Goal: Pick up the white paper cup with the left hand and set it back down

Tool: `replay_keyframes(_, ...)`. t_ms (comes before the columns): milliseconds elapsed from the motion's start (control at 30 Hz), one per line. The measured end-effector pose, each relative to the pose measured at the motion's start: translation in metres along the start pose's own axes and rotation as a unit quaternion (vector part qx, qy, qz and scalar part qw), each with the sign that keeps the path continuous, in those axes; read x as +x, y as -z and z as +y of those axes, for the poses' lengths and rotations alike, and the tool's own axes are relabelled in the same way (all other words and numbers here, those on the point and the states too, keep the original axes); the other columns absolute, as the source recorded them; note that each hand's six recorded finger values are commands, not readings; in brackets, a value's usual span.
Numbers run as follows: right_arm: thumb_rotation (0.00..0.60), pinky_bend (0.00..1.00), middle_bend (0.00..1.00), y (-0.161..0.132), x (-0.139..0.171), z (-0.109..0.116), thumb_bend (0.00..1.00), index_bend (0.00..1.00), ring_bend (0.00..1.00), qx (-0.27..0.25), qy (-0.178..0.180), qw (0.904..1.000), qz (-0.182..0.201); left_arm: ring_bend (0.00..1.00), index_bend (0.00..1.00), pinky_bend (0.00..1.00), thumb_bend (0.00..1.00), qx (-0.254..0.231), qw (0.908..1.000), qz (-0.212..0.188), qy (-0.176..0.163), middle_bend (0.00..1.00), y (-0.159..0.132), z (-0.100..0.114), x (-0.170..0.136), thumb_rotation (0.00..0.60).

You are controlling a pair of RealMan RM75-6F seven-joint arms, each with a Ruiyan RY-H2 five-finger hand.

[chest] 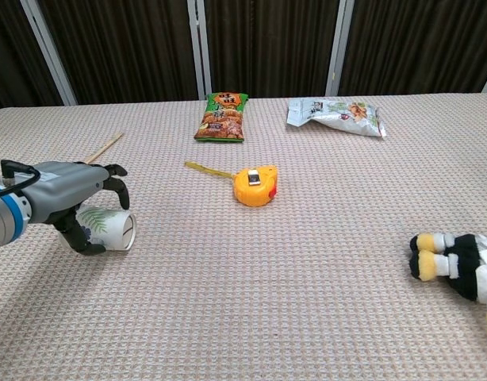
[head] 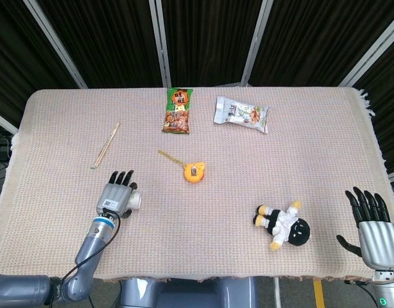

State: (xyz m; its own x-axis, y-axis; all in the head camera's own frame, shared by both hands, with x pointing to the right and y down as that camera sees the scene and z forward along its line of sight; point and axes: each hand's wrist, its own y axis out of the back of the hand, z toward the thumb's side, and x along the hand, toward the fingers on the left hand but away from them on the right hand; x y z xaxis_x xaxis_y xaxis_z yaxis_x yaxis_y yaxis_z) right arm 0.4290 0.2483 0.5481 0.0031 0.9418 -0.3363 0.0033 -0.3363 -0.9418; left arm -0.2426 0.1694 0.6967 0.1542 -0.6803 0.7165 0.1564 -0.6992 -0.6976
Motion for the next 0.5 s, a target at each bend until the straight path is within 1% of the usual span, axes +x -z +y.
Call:
replay_keyframes(167,0.6,0.0,0.0,0.0003,0.0,0.0004,0.05,0.0,0.0,-0.001,0.001,1.0,0.0,0.0,0.4,0.0,0.18,0.003,1.0,0.005,-0.003,0.0,-0.0041,-0.0039,0.0019,0.6)
replay_keyframes(267,0.6,0.0,0.0,0.0003,0.0,0.0006,0.05,0.0,0.0,-0.001,0.001,1.0,0.0,0.0,0.43,0.0,0.18,-0.002,1.0,0.006,-0.003,0.0,-0.0045,-0.0051,0.0021,0.6)
replay_keyframes(400,0.6,0.0,0.0,0.0006,0.0001,0.0008,0.05,0.0,0.0,-0.001,0.001,1.0,-0.001,0.0,0.44,0.0,0.18,-0.02,0.9998,0.004,-0.008,0.0,-0.0058,-0.004,0.002,0.6)
replay_keyframes(500,0.6,0.0,0.0,0.0004,0.0,0.0007,0.05,0.0,0.0,-0.001,0.001,1.0,-0.001,0.0,0.44,0.0,0.18,-0.043,0.9989,-0.001,-0.016,0.0,-0.0076,-0.0015,0.0015,0.6)
